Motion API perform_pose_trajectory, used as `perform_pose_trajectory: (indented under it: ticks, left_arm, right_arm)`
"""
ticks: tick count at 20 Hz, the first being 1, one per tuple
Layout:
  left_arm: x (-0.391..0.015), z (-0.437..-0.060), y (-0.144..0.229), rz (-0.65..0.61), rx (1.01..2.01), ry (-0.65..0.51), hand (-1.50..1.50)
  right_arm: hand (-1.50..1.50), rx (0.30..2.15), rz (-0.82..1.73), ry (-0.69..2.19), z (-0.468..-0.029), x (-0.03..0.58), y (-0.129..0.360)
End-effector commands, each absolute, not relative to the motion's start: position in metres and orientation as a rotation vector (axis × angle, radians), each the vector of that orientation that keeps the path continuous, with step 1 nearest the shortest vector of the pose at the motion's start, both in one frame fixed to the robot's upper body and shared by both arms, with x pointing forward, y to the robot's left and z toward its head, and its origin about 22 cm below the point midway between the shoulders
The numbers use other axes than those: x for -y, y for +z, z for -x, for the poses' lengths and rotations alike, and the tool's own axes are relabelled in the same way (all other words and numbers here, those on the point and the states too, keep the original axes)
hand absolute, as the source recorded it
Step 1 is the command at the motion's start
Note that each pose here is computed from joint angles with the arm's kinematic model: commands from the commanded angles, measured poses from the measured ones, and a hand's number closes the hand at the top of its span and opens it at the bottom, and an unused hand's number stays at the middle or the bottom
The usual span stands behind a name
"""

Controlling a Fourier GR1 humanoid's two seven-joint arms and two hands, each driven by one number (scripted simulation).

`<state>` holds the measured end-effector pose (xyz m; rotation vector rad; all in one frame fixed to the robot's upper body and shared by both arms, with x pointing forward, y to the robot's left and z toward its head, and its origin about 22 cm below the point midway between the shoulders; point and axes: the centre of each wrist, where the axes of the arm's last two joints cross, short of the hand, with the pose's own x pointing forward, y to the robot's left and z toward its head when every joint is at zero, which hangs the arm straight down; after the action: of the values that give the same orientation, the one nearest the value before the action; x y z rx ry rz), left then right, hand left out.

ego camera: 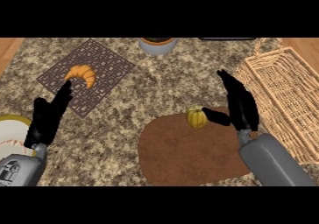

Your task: Pick the squash from the cutting board and place it in the basket

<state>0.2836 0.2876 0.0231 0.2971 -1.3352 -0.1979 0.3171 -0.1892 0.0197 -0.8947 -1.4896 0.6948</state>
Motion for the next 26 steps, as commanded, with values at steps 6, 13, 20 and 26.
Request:
perform_pose_trajectory:
  ticks: [6,13,20,26]
  left_arm:
    - [-0.294,-0.285,0.022,-0.308,1.320,-0.193,0.00]
    - [-0.281,-0.286,0.019,-0.297,1.335,-0.184,0.00]
    - [-0.277,-0.286,0.025,-0.265,1.351,-0.204,0.00]
    - [-0.274,-0.299,0.024,-0.280,1.349,-0.209,0.00]
  right_arm:
    - [-1.50,1.043,0.790,1.014,-0.318,0.118,0.089]
    - [-1.50,0.950,0.788,0.959,-0.290,0.086,0.187]
    - [-1.50,0.934,0.895,0.886,-0.276,0.084,0.185]
    - [-1.50,0.938,0.921,0.886,-0.280,0.089,0.177]
